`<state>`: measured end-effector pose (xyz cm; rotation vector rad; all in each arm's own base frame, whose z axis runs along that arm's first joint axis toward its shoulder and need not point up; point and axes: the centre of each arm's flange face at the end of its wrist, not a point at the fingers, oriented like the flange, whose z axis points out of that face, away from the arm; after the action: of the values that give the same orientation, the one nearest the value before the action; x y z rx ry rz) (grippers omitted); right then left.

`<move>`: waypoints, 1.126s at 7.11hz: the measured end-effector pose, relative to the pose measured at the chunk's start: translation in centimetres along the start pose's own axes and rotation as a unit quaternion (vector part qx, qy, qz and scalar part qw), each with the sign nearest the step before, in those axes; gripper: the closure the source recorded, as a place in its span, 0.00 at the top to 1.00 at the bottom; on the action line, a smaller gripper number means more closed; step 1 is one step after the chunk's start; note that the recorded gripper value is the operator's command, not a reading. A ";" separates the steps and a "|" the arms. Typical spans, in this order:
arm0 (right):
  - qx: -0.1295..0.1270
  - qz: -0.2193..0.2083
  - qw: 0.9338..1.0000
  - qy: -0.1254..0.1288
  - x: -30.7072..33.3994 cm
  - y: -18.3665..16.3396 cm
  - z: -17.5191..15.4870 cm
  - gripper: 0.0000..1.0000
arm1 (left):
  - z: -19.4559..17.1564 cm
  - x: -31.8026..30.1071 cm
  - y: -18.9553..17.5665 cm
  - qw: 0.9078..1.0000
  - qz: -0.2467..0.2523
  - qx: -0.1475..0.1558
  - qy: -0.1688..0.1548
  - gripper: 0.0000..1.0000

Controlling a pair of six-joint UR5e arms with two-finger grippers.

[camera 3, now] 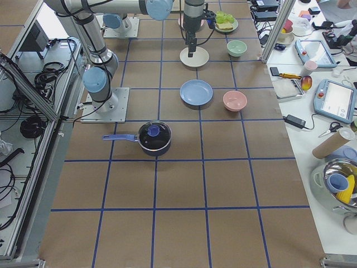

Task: Stack three plates with pink and blue
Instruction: 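Move the left gripper from the green plate toward the pink plate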

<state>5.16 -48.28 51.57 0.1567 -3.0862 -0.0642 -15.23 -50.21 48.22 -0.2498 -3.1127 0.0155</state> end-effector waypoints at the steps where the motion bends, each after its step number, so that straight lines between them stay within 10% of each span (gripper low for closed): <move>1: 0.000 0.000 1.000 -0.001 0.0 0.0 0.0 1.00 | 0.1 0.0 -0.1 1.000 0.000 -0.001 0.000 1.00; 8: -0.003 0.000 1.000 -0.003 0.0 -0.1 0.3 1.00 | 5.2 -0.1 0.0 1.000 -0.005 -0.026 0.003 1.00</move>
<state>5.17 -48.33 51.24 0.1556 -3.0912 -0.0728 -15.23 -50.28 43.01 -0.2341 -3.1106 -0.0655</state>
